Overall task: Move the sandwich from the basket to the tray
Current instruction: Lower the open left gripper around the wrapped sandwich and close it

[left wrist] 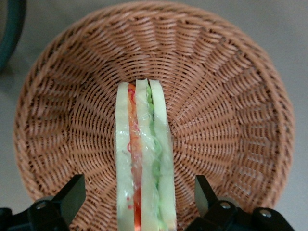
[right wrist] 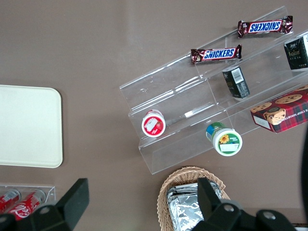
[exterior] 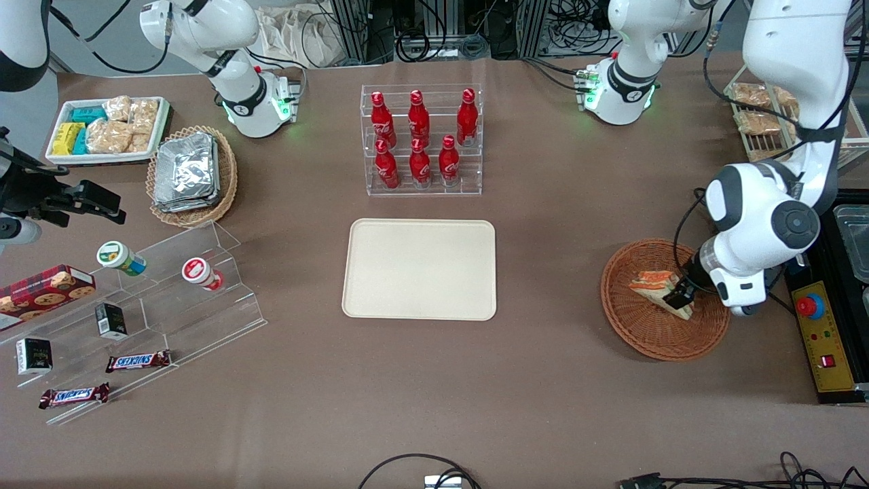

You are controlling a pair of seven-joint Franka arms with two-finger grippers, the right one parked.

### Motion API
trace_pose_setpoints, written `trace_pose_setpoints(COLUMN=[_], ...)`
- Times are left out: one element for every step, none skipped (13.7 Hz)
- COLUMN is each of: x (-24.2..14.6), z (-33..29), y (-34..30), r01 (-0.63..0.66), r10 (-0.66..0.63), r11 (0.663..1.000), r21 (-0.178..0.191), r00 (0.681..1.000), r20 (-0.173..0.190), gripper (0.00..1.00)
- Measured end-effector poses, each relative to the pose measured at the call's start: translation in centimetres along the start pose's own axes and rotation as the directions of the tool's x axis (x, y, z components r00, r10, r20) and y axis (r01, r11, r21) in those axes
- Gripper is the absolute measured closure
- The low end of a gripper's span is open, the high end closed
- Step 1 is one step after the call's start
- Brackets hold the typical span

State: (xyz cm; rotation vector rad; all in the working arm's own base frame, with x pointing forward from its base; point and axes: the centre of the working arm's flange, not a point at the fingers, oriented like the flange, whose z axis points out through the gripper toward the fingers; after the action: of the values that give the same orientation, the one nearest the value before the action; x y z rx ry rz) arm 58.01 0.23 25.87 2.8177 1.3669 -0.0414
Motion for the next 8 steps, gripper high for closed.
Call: trace_pose_setpoints(x=[-0.2,-0.3,-0.4,-0.6,-0.8,-1.0,-1.2,-1.2], z=[1.1,1.8,2.1,2.2,2.2,2.2,2.2,2.2], y=[-0.2,-0.4,-0.4,-0.3,-0.1,0.1,0.2,0.2], r01=[0.000,0.000,-0.001,-0.001,0.003,0.006,0.002,-0.003], r10=[0.000,0.000,0.001,0.001,-0.003,-0.006,-0.002,0.003], r11=[1.000,1.000,1.000,1.000,1.000,1.000,1.000,1.000], r21=[0.000,0.001,0.002,0.002,0.002,0.002,0.003,0.007], r00=[1.000,1.000,1.000,1.000,1.000,1.000,1.000,1.000], r20=[0.000,0.001,0.001,0.002,0.002,0.001,-0.002,-0.008], gripper=[0.00,0.00,0.00,0.09,0.22,0.32,0.44,0.55])
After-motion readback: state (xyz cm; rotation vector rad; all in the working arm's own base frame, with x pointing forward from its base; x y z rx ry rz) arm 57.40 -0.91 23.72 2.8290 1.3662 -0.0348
